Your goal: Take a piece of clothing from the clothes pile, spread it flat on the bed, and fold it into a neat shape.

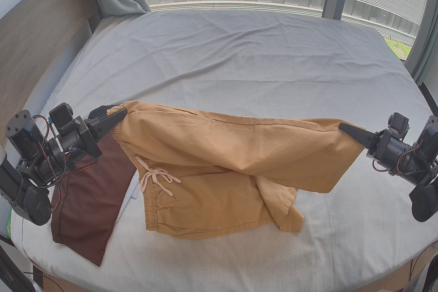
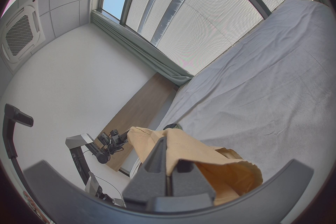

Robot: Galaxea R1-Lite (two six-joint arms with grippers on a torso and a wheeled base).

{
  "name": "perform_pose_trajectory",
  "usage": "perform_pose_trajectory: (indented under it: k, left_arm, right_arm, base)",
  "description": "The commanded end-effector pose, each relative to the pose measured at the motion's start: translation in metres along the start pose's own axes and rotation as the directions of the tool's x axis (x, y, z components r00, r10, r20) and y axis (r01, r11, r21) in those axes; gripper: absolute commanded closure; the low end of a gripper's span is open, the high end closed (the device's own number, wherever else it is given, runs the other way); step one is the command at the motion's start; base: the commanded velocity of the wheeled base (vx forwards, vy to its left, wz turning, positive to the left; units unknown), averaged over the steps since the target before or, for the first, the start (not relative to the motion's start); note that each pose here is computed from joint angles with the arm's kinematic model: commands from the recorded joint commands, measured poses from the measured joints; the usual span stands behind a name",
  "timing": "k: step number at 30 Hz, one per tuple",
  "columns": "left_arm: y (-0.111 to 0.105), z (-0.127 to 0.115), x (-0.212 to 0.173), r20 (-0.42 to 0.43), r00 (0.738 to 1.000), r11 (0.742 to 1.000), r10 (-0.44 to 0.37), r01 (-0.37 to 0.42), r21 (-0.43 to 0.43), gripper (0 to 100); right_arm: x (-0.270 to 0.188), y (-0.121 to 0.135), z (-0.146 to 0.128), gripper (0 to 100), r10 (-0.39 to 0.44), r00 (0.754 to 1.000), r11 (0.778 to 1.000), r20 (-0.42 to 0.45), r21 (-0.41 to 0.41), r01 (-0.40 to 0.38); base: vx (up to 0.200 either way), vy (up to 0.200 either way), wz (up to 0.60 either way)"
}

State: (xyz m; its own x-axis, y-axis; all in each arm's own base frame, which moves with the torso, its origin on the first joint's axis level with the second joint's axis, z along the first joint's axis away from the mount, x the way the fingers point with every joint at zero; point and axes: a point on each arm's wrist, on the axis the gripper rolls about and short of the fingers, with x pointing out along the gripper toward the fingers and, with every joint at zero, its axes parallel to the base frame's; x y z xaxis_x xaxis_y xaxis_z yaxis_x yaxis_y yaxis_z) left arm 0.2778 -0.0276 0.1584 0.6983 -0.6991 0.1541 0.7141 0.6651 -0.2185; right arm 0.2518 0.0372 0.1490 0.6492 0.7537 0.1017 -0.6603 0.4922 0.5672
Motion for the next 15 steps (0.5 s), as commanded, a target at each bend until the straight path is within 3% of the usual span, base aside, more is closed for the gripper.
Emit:
perform_pose_trajectory:
  k: [1, 15]
  left_arm:
    - [0.0022, -0.0014, 0.0002, -0.003, 1.000, 1.000, 0.005, -0.005, -0.002, 100]
    - [0.0111, -0.0006, -0.0020, 0.002, 0.999, 0.999, 0.032, -0.032, -0.001, 100]
  right_arm:
    - [-0.0004, -0.0021, 0.0016, 100, -0.006, 1.000, 1.000, 0.006, -0.003, 0.006]
    - [-0.0022, -0.0037, 0.0054, 100, -0.013, 1.000, 1.000, 0.018, -0.009, 0.013]
  base:
    - [0.000, 0.000, 0.00]
    - [0.000, 0.000, 0.00]
